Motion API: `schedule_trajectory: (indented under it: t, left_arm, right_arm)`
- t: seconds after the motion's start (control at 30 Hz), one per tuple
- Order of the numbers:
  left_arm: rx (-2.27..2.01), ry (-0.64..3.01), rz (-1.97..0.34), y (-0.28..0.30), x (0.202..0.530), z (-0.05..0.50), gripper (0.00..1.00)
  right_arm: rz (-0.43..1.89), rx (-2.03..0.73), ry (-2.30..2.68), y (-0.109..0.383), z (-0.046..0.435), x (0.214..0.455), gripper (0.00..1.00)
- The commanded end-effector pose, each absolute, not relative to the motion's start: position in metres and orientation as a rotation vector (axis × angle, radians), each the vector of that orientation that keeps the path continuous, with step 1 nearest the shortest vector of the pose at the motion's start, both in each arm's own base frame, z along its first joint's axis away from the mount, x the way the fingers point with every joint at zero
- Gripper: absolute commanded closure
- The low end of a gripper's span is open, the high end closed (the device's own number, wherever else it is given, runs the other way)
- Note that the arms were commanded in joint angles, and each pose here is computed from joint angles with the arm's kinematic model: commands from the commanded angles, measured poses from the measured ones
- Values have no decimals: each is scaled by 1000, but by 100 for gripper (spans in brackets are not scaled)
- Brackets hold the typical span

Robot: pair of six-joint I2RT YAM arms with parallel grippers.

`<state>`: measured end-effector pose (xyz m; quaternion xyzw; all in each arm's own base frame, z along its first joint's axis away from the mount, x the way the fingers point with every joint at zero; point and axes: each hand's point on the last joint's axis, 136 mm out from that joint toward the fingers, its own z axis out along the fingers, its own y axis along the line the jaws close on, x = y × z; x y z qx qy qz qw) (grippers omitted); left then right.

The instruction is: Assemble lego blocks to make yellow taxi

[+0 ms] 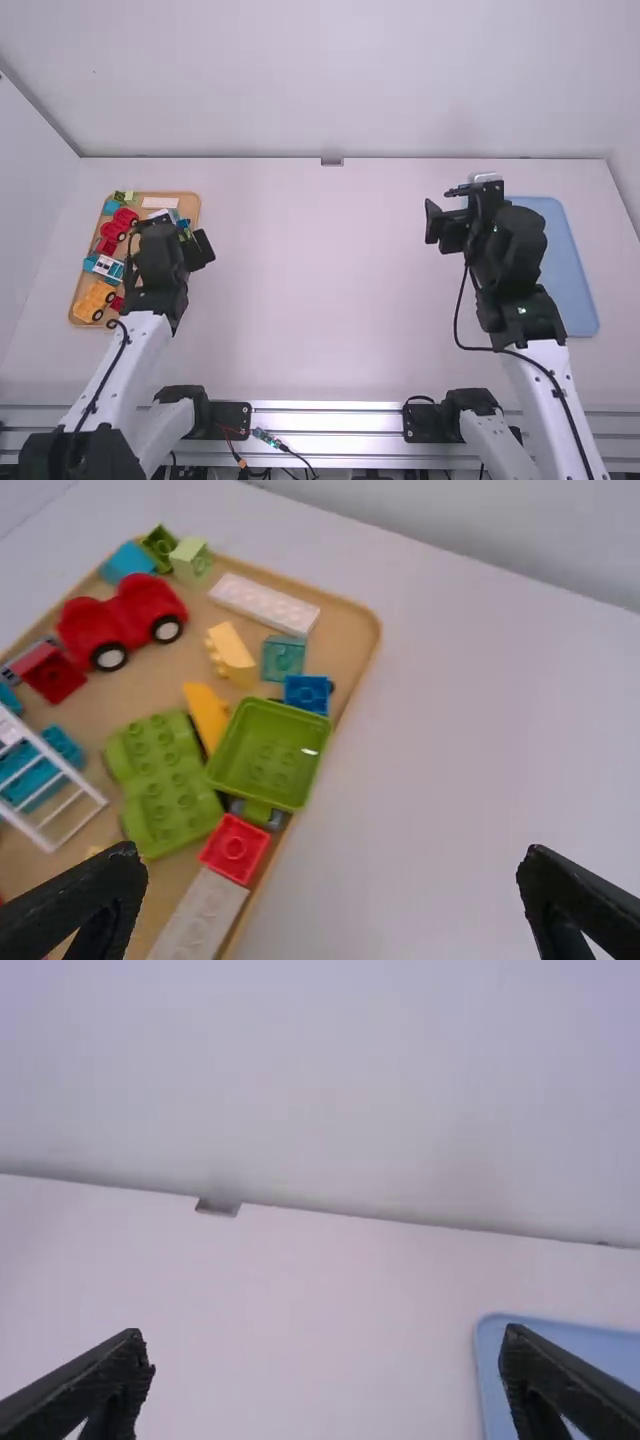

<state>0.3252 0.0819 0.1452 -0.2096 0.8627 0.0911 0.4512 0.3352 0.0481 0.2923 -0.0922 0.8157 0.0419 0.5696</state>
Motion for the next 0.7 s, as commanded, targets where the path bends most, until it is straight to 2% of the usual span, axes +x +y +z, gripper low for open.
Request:
schedule_trajectory:
  t: [0.0, 0.17, 0.37, 0.67]
  left_arm:
    - [-468, 2158, 318, 91, 332, 153, 1]
    - [-387, 2260, 401, 96, 338, 148, 1]
    - [-303, 2282, 484, 101, 340, 170, 1]
    - [-210, 2320, 554, 118, 338, 200, 1]
  right_arm:
    - [88, -228, 1911, 49, 307, 343, 3]
    - [56, -280, 1946, 50, 309, 358, 1]
    - [38, -308, 1950, 53, 317, 380, 1]
    - [29, -349, 2105, 55, 257, 406, 1]
